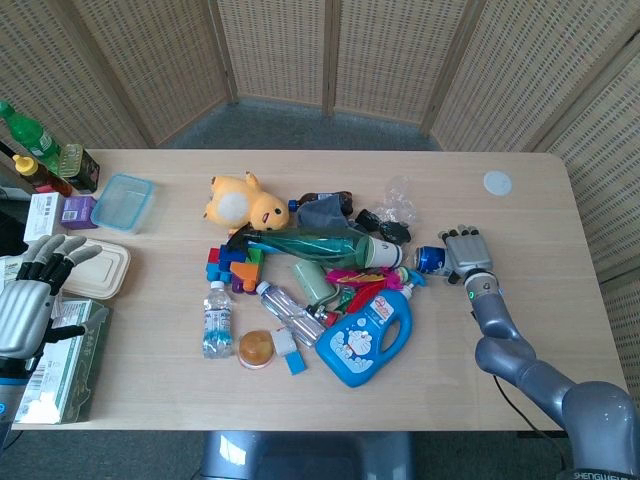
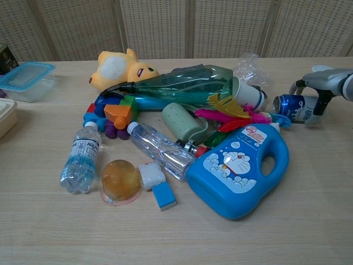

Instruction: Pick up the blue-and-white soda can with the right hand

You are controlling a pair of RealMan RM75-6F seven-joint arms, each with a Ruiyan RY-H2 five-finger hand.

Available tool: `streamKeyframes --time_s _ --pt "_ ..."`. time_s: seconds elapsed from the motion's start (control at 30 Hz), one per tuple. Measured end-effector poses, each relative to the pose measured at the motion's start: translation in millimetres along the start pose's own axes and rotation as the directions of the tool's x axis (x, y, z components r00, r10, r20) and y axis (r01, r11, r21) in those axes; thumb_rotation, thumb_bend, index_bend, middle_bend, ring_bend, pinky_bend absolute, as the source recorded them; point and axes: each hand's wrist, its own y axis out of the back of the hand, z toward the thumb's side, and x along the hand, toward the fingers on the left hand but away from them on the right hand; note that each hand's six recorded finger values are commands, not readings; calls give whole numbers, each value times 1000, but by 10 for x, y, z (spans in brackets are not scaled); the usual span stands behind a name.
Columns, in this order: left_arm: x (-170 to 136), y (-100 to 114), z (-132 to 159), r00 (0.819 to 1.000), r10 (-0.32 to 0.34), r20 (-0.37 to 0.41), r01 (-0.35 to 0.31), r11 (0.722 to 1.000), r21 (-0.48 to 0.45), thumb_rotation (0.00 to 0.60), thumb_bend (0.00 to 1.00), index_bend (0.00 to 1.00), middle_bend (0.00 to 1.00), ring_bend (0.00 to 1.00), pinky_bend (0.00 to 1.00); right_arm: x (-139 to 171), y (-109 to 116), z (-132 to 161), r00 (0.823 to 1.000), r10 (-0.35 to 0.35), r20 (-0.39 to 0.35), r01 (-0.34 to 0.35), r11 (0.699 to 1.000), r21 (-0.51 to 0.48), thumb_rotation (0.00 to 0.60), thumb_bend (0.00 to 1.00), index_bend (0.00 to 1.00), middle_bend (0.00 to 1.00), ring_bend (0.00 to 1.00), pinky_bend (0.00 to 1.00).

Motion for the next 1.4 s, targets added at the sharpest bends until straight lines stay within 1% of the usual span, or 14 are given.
streamKeyframes --time_s 0.07,0.27,0.43,0.63,0.9,1.1,1.27,1.4 --pt "1 1 -2 1000 0 0 0 1000 -1 567 256 185 146 0 0 -7 5 30 1000 -1 -2 1 1000 7 600 106 210 249 127 91" --pt "-1 7 -12 1000 0 -2 0 1000 -2 564 255 184 146 0 0 -32 20 57 1000 -2 6 2 1000 20 600 152 337 382 256 192" --pt "-4 15 -20 1000 2 -3 -2 1000 0 564 254 184 146 0 0 -30 44 22 1000 -8 19 8 1000 15 600 232 426 480 361 335" --pt "2 4 -14 1000 -2 -2 2 1000 -2 566 254 184 146 0 0 12 73 -10 1000 -24 20 24 1000 6 600 262 484 537 465 390" --pt "9 -17 -35 1000 -9 -8 8 1000 -5 566 255 184 146 0 0 115 147 -39 998 -63 10 63 998 -20 600 273 488 538 466 391" --pt "34 -34 -28 1000 -11 -3 11 1000 -8 564 254 184 146 0 0 264 299 -91 993 -117 -4 117 992 -51 600 275 488 537 467 391" --pt "60 -49 2 1000 -14 10 14 1000 -11 563 253 184 146 0 0 439 536 -122 983 -182 -20 179 980 -82 600 278 494 537 467 391" --pt "69 -59 30 1000 -15 20 15 1000 -15 563 253 185 146 0 0 607 787 -138 970 -242 -30 237 965 -113 600 278 494 537 466 391"
